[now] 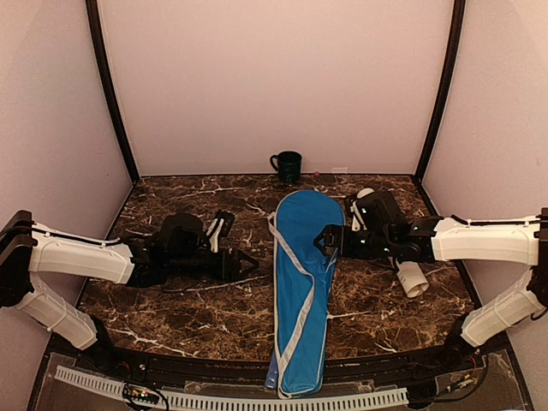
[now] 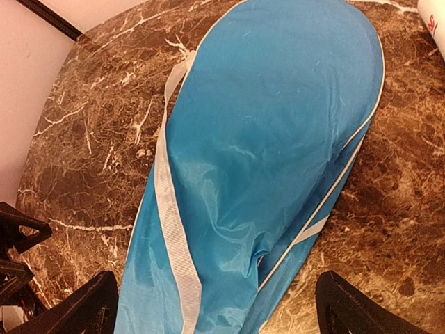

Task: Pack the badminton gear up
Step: Place the racket in the racket bag, then pick up the racket bag from the center of the board.

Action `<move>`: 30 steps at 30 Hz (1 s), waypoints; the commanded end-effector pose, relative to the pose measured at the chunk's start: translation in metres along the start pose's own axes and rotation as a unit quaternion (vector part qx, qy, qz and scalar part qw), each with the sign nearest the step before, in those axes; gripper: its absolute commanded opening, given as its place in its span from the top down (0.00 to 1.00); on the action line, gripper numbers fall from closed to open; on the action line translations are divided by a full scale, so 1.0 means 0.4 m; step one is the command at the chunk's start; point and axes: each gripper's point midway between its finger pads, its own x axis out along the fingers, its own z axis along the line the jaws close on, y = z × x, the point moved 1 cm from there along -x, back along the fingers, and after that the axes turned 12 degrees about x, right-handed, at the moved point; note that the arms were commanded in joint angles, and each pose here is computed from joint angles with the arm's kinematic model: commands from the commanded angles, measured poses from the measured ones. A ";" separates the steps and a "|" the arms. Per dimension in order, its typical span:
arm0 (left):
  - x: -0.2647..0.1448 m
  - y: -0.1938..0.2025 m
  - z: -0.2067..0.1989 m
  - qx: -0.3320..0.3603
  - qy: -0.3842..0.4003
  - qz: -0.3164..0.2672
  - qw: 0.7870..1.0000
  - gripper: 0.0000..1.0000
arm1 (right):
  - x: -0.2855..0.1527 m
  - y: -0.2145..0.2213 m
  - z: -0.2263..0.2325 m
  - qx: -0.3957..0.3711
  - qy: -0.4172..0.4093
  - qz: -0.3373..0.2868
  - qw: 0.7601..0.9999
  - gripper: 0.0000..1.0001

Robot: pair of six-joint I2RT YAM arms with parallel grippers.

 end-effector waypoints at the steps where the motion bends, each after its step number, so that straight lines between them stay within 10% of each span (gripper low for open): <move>1: -0.003 -0.014 -0.004 -0.043 0.009 -0.013 0.999 0.32 | 0.019 0.029 0.008 0.014 0.065 0.000 0.998 0.00; 16: -0.054 0.053 0.107 -0.100 -0.095 -0.012 0.990 0.31 | 0.180 0.209 0.216 -0.148 0.187 0.021 0.971 0.00; 30: -0.074 0.096 0.137 -0.127 -0.105 -0.012 0.986 0.31 | 0.301 0.288 0.148 -0.217 0.284 0.042 0.933 0.08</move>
